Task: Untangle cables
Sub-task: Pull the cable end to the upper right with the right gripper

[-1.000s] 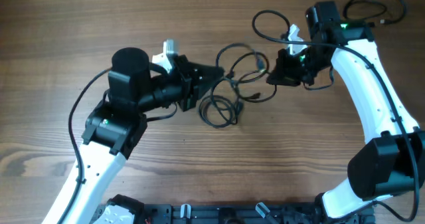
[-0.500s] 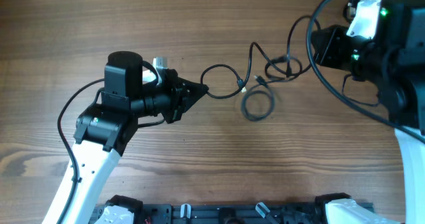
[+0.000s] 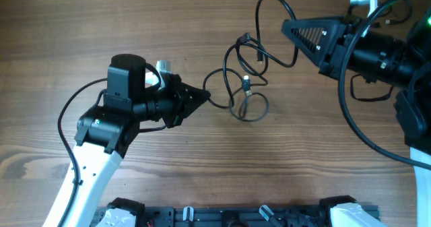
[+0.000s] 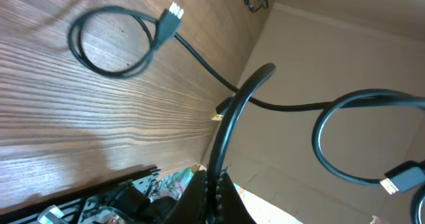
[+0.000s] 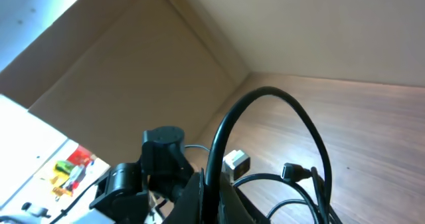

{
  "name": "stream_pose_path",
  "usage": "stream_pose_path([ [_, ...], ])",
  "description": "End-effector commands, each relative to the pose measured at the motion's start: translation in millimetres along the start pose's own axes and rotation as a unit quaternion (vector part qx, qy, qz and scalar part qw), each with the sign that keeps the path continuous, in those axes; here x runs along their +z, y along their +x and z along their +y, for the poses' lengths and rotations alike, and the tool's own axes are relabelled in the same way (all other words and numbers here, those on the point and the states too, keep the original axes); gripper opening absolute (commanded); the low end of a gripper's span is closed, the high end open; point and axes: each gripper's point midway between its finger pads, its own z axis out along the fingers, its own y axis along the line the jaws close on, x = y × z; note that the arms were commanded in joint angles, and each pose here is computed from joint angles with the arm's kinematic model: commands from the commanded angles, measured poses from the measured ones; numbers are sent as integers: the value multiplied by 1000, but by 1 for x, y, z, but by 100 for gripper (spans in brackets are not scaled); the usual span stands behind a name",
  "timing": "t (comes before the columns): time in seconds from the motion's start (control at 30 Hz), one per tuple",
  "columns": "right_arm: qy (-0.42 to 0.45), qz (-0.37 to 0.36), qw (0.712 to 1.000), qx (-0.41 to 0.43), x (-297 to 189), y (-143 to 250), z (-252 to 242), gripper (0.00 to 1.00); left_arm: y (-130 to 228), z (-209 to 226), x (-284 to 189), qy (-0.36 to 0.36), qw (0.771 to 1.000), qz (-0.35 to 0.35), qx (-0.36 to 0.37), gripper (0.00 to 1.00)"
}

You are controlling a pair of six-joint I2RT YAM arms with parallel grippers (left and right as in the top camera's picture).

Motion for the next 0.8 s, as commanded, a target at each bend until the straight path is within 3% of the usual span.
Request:
stream_pose_path([
  [0.0, -24, 2, 999, -29, -3, -1, 13, 4, -2, -1, -4, 1, 1000, -9, 18, 4],
  [0.07, -18, 6, 1000, -15, -1, 0, 7, 4, -2, -1, -4, 1, 1000, -9, 18, 4],
  [0.13, -104, 33, 993, -37, -5, 7, 38, 4, -1, 0, -4, 0, 1000, -8, 17, 4],
  [0.17, -97, 20, 994, -51, -2, 1, 37, 4, -1, 1, -4, -1, 1000, -8, 16, 4],
  [0.2, -56, 1, 997, -49, 3, -6, 24, 4, -1, 1, -4, -1, 1000, -8, 15, 4],
  [0.27, 73, -38, 995, 63, 4, -14, -25, 4, -1, 1, -3, -1, 1000, -7, 15, 4],
  [0.3, 77, -37, 992, 93, 4, -11, -27, 4, 0, 2, -3, -3, 1000, -6, 13, 4],
  [0.33, 48, -22, 995, 84, 5, -8, -16, 4, 0, 4, -3, -6, 1000, -5, 11, 4],
  [0.4, -100, 20, 993, -54, 2, 0, 38, 4, 1, 6, -3, -11, 999, -4, 31, 4],
  [0.43, -120, 18, 987, -103, 1, 0, 45, 4, 1, 6, -3, -11, 999, -4, 32, 4],
  [0.47, -80, 3, 992, -98, 5, -6, 31, 4, 1, 6, -3, -10, 999, -4, 32, 4],
  [0.5, -7, -2, 1000, 3, 9, -6, 1, 4, 1, 6, -3, -10, 999, -4, 32, 4],
  [0.53, -75, 33, 996, -21, 8, 7, 22, 4, 1, 6, -3, -11, 999, -4, 32, 4],
  [0.6, -237, 72, 959, -140, -8, 26, 71, 4, 1, 6, -3, -11, 999, -4, 32, 4],
  [0.63, -200, 60, 969, -131, -1, 19, 59, 4, 1, 6, -3, -11, 999, -4, 32, 4],
  [0.7, -70, 36, 997, -4, 13, 5, 15, 4, 1, 6, -3, -11, 999, -3, 31, 4],
  [0.77, 45, 11, 994, 97, 16, 4, -28, 4, 1, 6, -3, -11, 999, -3, 31, 4],
])
